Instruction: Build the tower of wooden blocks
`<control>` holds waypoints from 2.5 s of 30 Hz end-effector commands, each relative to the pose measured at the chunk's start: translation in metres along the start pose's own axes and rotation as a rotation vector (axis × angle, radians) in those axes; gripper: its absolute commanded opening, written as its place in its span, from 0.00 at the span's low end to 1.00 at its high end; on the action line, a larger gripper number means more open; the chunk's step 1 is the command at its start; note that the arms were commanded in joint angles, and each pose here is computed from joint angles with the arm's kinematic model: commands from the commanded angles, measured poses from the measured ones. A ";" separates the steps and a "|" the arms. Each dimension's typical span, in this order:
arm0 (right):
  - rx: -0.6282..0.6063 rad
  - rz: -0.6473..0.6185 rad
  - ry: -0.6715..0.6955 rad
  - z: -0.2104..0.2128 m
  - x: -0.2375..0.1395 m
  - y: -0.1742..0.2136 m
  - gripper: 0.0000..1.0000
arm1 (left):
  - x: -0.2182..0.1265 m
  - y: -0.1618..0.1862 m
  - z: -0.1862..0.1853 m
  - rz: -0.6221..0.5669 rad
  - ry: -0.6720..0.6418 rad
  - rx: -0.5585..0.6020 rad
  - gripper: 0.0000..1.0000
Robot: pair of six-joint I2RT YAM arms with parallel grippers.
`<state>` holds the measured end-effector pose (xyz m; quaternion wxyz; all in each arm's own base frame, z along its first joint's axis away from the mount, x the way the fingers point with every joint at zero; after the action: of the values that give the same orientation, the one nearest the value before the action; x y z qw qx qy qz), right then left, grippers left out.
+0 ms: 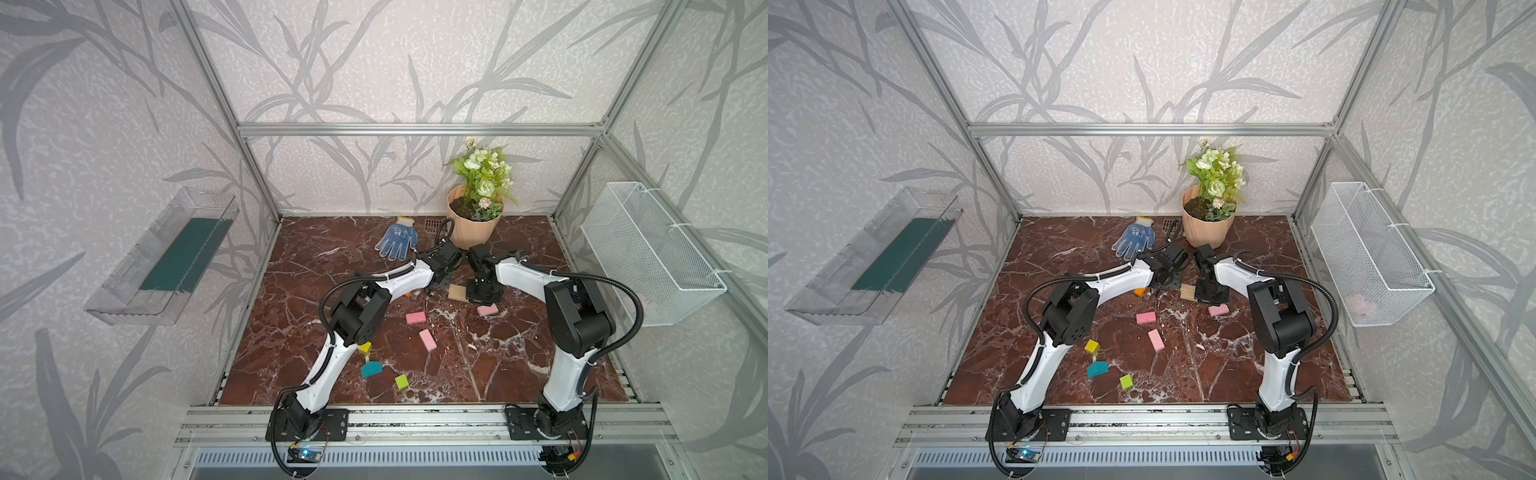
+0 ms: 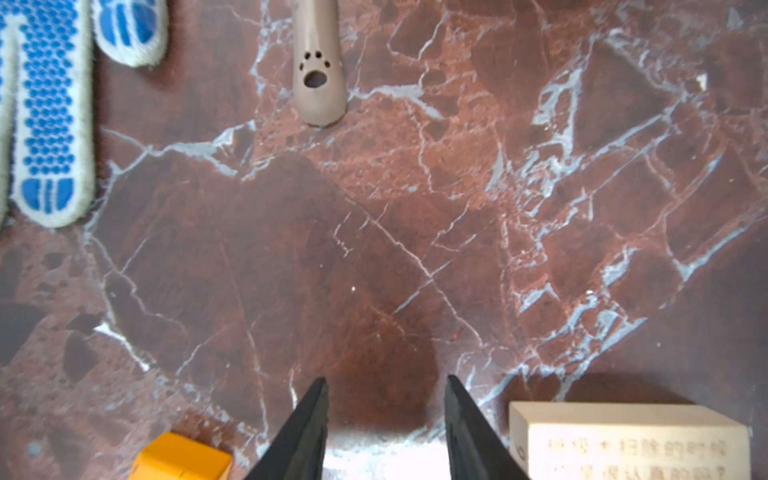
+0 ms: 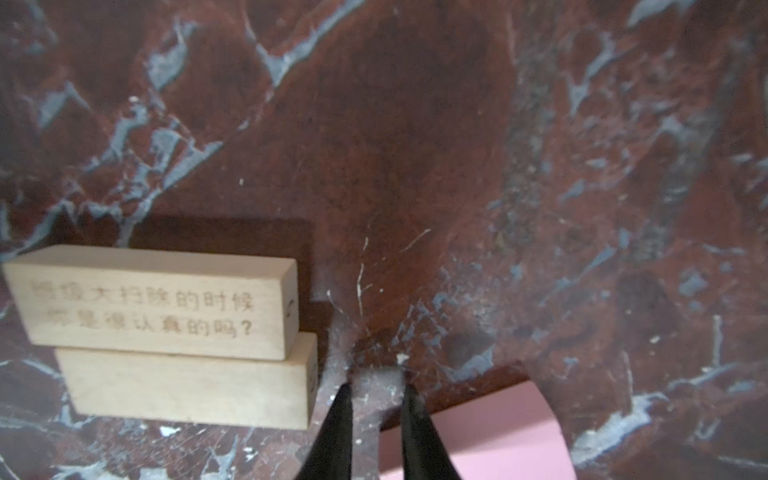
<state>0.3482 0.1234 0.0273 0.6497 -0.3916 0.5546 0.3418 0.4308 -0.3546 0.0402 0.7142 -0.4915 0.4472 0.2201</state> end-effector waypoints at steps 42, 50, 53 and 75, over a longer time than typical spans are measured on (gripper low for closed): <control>-0.009 0.049 -0.011 0.016 0.012 0.005 0.22 | 0.007 0.008 -0.009 0.050 0.077 0.002 0.41; -0.011 0.046 -0.008 0.016 0.011 0.004 0.22 | 0.006 0.007 -0.010 0.047 0.083 0.001 0.41; -0.010 0.043 0.000 0.014 0.011 0.004 0.22 | 0.005 0.007 -0.009 0.047 0.082 0.000 0.41; 0.058 -0.157 -0.036 -0.018 -0.069 -0.003 0.43 | -0.093 -0.025 0.018 -0.129 0.070 -0.016 0.41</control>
<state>0.3438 0.1170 0.0836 0.6912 -0.4080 0.5128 0.3047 0.4099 -0.3464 0.0795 0.6950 -0.5095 0.4699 0.1912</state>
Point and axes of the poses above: each gripper's point midway between its finger pads, its own x axis out along the fingers, its own z axis along the line the jaws close on, y = z × x, the point moved 1 cm from there along -x, back along the fingers, and after that the axes turned 15 degrees about x, right-handed, at the moved point
